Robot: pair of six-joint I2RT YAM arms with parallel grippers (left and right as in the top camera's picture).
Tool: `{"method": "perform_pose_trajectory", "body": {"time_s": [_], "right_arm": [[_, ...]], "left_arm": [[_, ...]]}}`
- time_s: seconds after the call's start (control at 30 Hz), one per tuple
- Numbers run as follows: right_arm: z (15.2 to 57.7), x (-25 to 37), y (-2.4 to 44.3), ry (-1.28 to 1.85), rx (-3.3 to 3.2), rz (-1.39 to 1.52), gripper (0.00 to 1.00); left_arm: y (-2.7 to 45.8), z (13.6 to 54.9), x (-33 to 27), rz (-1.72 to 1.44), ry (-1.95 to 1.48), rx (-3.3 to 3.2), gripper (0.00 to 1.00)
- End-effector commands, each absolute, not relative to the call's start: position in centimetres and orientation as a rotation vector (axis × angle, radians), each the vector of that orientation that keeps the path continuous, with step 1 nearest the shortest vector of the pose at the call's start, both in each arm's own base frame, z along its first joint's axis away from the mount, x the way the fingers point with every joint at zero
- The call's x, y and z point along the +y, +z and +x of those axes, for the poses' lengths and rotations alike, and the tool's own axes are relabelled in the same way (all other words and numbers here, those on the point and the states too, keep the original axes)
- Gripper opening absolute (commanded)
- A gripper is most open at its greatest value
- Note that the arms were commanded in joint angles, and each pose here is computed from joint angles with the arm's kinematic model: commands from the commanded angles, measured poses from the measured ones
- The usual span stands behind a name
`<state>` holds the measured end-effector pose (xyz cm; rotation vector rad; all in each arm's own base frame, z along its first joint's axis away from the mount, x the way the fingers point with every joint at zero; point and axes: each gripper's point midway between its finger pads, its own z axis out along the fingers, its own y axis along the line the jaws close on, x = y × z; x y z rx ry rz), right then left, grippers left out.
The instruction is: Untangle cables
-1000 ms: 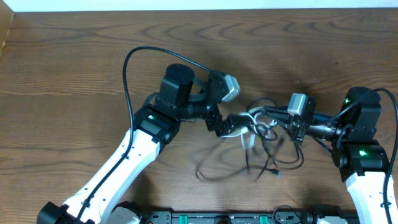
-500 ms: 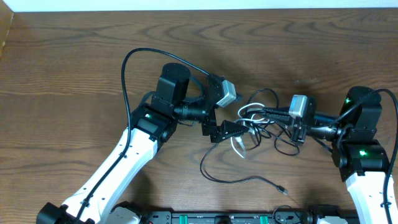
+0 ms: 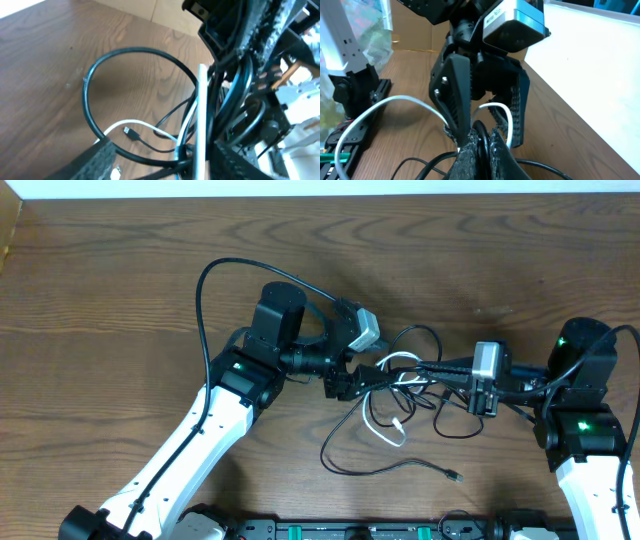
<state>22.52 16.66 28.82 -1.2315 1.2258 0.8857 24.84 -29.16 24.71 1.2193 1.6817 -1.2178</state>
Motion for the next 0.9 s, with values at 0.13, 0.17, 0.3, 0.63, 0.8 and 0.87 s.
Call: {"method": "perform_pose_trajectory", "body": {"time_s": [0.13, 0.17, 0.3, 0.63, 0.8, 0.87], "right_arm": [[21.2, 17.1, 29.7, 0.956, 1.159, -1.261, 0.01], [21.2, 17.1, 29.7, 0.956, 1.158, -1.261, 0.01], [21.1, 17.1, 29.8, 0.958, 1.148, -1.265, 0.01], [20.5, 17.2, 30.6, 0.993, 1.103, -1.279, 0.01], [20.6, 17.2, 31.1, 1.009, 1.11, -1.27, 0.01], [20.6, 17.2, 31.3, 1.013, 1.103, -1.273, 0.01]], "left_arm": [[24.7, 24.4, -29.1, 1.235, -1.243, 1.664, 0.44], [24.9, 24.1, -29.1, 1.242, -1.258, 1.655, 0.44], [25.2, 23.6, -29.2, 1.257, -1.296, 1.634, 0.44], [25.2, 23.5, -29.2, 1.259, -1.303, 1.631, 0.45], [25.3, 23.3, -29.2, 1.263, -1.314, 1.624, 0.46], [25.3, 23.3, -29.2, 1.264, -1.314, 1.624, 0.49]]}}
